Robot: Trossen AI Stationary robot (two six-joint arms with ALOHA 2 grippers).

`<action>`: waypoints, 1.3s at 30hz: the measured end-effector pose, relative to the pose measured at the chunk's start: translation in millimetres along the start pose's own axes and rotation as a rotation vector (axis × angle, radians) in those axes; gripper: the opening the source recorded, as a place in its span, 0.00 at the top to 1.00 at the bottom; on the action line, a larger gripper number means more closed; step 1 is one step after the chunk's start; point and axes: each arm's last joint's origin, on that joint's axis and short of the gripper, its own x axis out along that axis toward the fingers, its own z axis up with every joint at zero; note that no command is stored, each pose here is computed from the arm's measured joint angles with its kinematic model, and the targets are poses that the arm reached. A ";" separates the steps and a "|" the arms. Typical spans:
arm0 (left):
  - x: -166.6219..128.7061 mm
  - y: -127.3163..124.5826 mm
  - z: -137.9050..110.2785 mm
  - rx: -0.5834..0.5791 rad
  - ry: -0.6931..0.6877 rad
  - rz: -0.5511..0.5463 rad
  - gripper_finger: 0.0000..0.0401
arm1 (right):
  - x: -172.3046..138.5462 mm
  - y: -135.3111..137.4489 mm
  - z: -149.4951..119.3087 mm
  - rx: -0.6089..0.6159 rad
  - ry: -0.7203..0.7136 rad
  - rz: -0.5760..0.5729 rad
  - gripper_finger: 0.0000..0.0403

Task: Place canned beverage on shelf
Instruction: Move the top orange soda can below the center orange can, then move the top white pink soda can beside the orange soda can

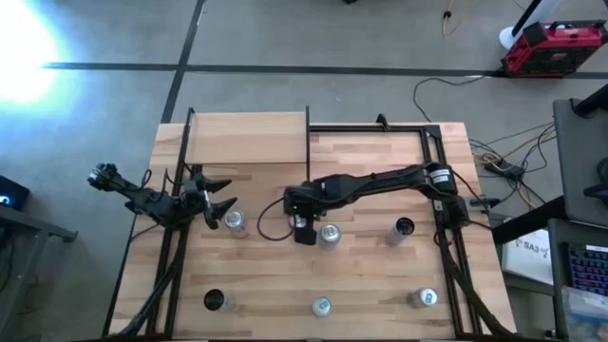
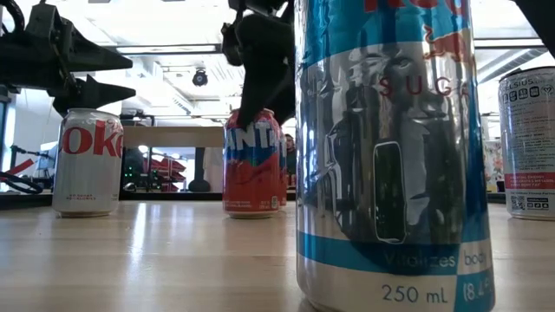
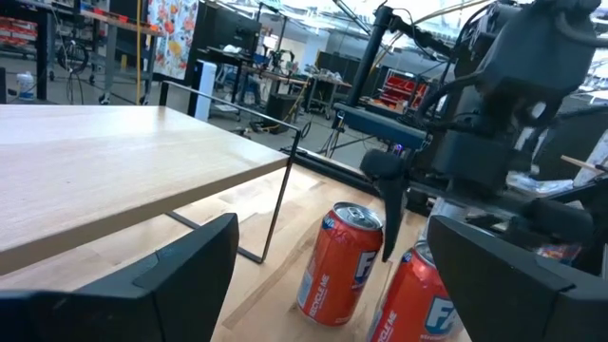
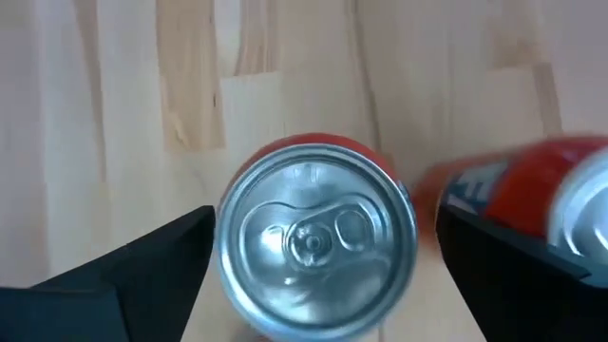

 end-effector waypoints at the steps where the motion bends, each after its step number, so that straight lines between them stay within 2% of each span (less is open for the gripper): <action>1: 0.0 0.0 0.0 0.000 0.000 0.000 0.19 | -2.8 -0.1 -0.5 0.031 0.003 -0.008 0.05; 6: 0.0 0.0 0.0 0.000 0.000 0.000 0.19 | -21.2 -0.3 -3.1 0.123 0.091 -0.063 0.05; 9: 0.0 0.0 0.0 -0.001 0.000 0.000 0.19 | -36.4 -2.3 -5.4 0.223 0.169 -0.095 0.05; 18: 0.0 0.0 0.0 0.000 0.000 0.000 0.19 | -62.0 -2.4 -16.6 0.352 0.338 -0.123 0.06; 28: 0.0 0.0 0.0 0.000 0.000 0.000 0.19 | -86.0 -2.5 -30.1 0.414 0.374 -0.143 0.26; 34: 0.0 0.0 0.0 0.000 0.000 0.000 0.19 | -88.7 -4.6 -42.5 0.455 0.447 -0.182 0.27; 39: 0.0 0.0 0.0 0.000 0.000 0.000 0.19 | -98.6 -7.5 -60.9 0.521 0.454 -0.197 0.27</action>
